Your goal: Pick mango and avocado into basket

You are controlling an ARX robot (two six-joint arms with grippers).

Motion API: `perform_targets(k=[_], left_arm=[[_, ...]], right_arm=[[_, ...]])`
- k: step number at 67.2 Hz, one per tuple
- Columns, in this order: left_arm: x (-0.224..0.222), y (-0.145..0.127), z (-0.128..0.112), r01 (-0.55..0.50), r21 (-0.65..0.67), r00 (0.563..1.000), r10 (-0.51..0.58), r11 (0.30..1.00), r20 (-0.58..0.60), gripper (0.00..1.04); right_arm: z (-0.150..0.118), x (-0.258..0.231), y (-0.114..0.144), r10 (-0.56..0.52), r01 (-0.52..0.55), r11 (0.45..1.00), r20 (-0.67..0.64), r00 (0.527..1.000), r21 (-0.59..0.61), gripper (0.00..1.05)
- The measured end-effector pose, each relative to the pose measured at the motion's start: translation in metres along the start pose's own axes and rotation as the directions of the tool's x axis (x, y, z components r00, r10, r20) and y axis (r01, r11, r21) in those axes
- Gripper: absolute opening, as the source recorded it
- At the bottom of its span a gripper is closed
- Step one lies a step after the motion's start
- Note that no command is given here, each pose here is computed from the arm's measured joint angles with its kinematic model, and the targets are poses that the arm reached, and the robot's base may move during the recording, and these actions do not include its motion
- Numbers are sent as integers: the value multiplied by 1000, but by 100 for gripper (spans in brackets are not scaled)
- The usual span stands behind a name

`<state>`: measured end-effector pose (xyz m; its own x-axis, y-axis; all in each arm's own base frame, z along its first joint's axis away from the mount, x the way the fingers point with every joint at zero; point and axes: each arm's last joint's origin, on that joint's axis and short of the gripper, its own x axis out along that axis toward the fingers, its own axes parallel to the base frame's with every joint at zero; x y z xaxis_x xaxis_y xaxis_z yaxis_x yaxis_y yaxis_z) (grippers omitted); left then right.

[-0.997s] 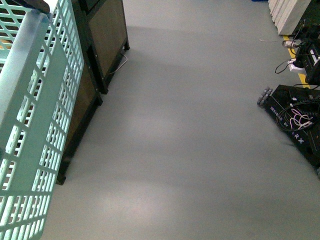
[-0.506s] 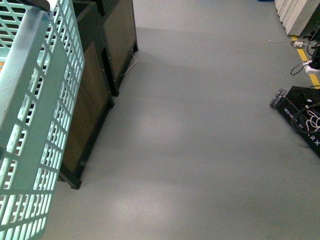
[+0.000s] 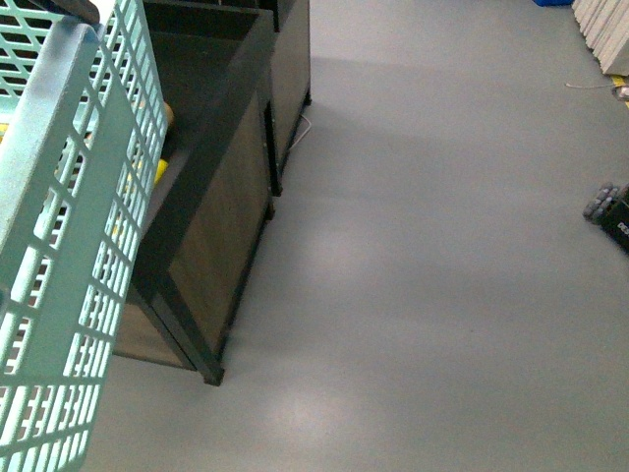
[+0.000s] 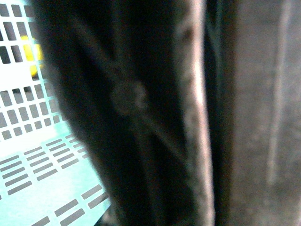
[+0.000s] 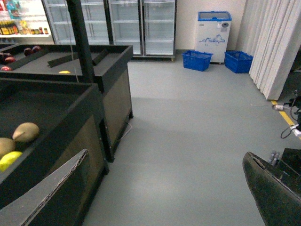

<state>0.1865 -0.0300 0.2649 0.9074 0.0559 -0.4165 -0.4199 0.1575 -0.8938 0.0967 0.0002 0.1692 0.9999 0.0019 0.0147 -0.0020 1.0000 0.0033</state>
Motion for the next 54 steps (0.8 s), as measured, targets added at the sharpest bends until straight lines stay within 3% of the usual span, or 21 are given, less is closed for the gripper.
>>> perform_targets(k=[54], left_arm=[[0,0,0,0,2,1000,0,1000,-1,14]], right_arm=[[0,0,0,-3,3,1000,-2,1000,-1,96]])
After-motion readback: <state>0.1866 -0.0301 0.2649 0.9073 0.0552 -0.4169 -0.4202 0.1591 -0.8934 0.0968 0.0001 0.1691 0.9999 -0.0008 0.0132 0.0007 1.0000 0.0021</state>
